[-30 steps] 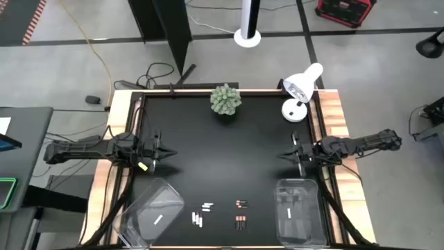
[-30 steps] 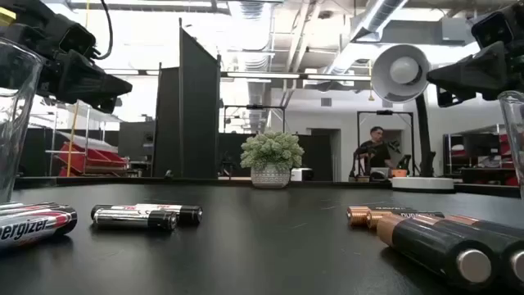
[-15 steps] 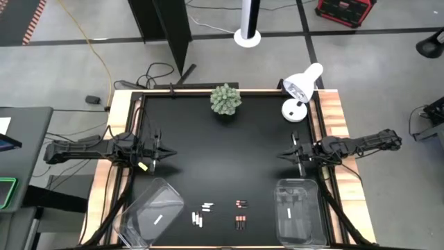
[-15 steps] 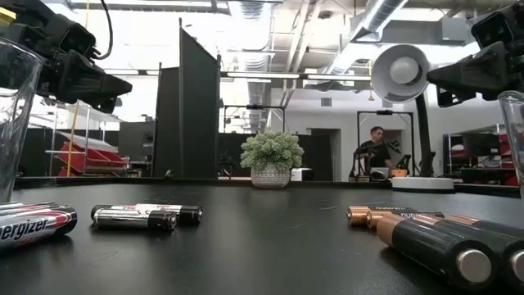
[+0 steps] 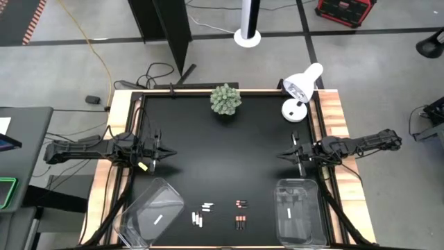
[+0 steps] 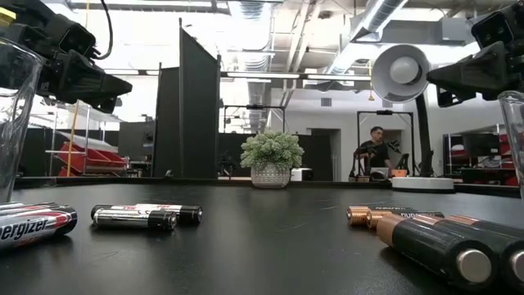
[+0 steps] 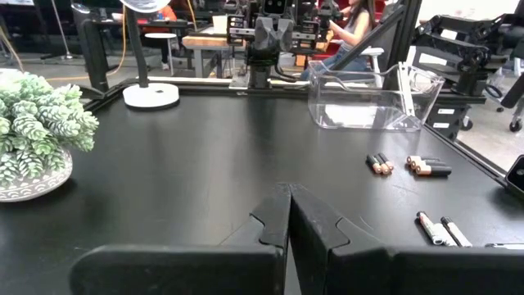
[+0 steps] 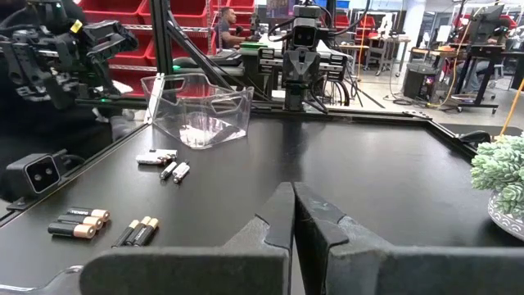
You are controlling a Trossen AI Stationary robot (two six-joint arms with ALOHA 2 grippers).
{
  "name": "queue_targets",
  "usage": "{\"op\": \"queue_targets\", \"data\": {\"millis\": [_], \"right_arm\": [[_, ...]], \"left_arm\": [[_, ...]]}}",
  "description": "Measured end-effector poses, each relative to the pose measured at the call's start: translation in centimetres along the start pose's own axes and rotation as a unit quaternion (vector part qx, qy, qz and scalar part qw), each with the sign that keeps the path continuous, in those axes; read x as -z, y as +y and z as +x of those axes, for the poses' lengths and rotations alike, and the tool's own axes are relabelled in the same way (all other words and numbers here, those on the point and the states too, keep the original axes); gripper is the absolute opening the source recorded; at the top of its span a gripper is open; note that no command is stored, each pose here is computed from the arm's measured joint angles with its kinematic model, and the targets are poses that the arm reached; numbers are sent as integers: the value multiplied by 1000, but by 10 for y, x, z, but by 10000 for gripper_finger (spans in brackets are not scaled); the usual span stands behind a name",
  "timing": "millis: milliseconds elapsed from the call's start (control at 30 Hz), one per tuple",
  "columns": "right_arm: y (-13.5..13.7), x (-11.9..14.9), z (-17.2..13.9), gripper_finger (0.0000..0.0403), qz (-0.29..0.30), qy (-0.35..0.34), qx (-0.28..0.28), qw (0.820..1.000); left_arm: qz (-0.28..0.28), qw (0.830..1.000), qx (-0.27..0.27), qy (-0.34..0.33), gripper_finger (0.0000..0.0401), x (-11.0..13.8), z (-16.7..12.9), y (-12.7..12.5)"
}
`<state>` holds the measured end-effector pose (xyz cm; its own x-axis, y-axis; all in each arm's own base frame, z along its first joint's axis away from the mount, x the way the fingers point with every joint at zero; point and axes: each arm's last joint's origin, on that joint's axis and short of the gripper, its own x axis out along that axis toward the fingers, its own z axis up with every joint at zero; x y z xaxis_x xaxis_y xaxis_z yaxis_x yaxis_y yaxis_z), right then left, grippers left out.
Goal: Sort batteries
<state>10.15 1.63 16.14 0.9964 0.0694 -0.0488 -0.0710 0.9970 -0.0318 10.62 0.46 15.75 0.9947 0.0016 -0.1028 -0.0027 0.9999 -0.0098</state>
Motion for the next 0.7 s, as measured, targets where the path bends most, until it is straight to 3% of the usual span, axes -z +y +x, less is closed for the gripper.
{"op": "queue_targets", "data": {"millis": [367,500,633,700], "right_arm": [[0,0,0,31,-1,0,0,1000],[0,-2,0,31,-57,-9,2,998],[-1,-20,-2,31,-52,-101,13,993],[-4,-37,-7,31,-41,-192,34,980]], "left_arm": [[0,1000,0,0,4,0,0,0],[0,1000,0,0,4,0,0,0],[0,1000,0,0,4,0,0,0],[0,1000,0,0,4,0,0,0]]}}
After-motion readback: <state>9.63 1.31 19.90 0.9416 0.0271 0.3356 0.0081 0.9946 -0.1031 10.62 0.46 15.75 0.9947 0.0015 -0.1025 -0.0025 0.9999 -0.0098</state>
